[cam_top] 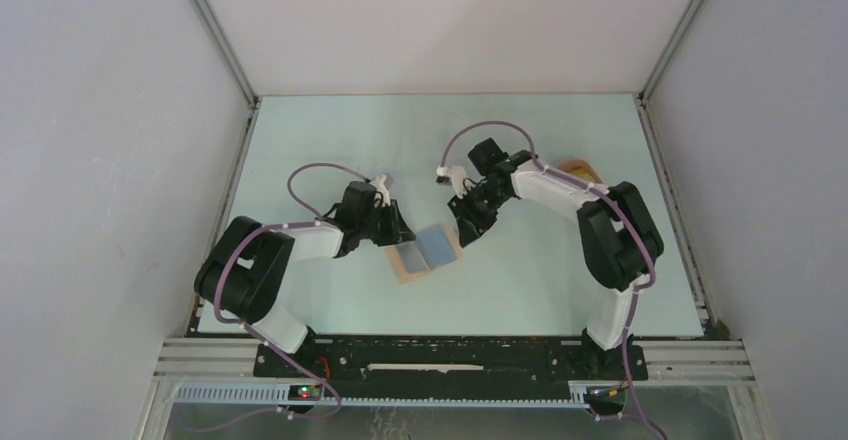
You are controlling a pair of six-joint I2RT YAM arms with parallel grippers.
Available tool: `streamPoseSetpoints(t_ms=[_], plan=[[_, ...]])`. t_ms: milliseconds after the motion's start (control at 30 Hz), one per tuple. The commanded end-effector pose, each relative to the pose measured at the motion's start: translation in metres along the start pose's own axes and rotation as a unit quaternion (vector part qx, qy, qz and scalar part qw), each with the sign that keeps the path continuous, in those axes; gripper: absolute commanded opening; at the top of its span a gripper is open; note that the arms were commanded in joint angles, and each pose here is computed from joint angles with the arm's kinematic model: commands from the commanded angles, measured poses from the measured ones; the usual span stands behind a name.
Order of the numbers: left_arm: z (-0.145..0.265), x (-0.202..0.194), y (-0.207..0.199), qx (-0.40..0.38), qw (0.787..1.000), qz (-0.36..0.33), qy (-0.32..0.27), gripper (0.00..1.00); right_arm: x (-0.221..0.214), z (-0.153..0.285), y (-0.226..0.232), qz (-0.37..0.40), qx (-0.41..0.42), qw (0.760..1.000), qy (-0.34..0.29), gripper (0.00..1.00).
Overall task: Put the credit cards into the card holder
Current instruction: Pick up the credit card from the storage box.
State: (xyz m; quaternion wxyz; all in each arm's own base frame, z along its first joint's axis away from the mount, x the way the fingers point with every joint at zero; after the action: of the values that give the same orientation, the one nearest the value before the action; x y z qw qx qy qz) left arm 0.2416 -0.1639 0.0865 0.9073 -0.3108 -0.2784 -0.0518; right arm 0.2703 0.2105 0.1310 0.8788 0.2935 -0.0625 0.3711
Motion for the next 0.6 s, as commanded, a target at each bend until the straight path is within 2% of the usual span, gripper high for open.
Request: streamPoseSetpoints(t_ms=[0,433,567], plan=[[0.018,0.011,-0.010,-0.007,0.999,-0.027,-0.019,0.25,0.008,0.039,0.019,0.066,0.022,0.996,-0.058,0.40],[0.068,0.018,-0.036,-0.040,0.994,-0.052,-0.086,0.31,0.000,0.098,0.051,0.177,0.007,0.975,-0.136,0.45],[0.093,0.020,-0.053,-0.068,0.986,-0.078,-0.134,0.30,-0.007,0.129,0.057,0.200,-0.044,0.963,-0.178,0.45]])
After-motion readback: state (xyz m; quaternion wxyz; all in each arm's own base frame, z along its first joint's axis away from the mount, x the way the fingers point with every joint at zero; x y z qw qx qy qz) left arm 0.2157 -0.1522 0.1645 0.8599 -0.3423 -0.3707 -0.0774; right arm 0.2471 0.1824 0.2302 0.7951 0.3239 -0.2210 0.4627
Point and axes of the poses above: each gripper's point midway between its finger pads, its own z axis back along the fingers, its own y axis along the line the jaws close on, x = y × z, the point moved 10 cm from there along z, back along the fingers, and after that the axes turned 6 degrees about -z, right-handed, at the moved point
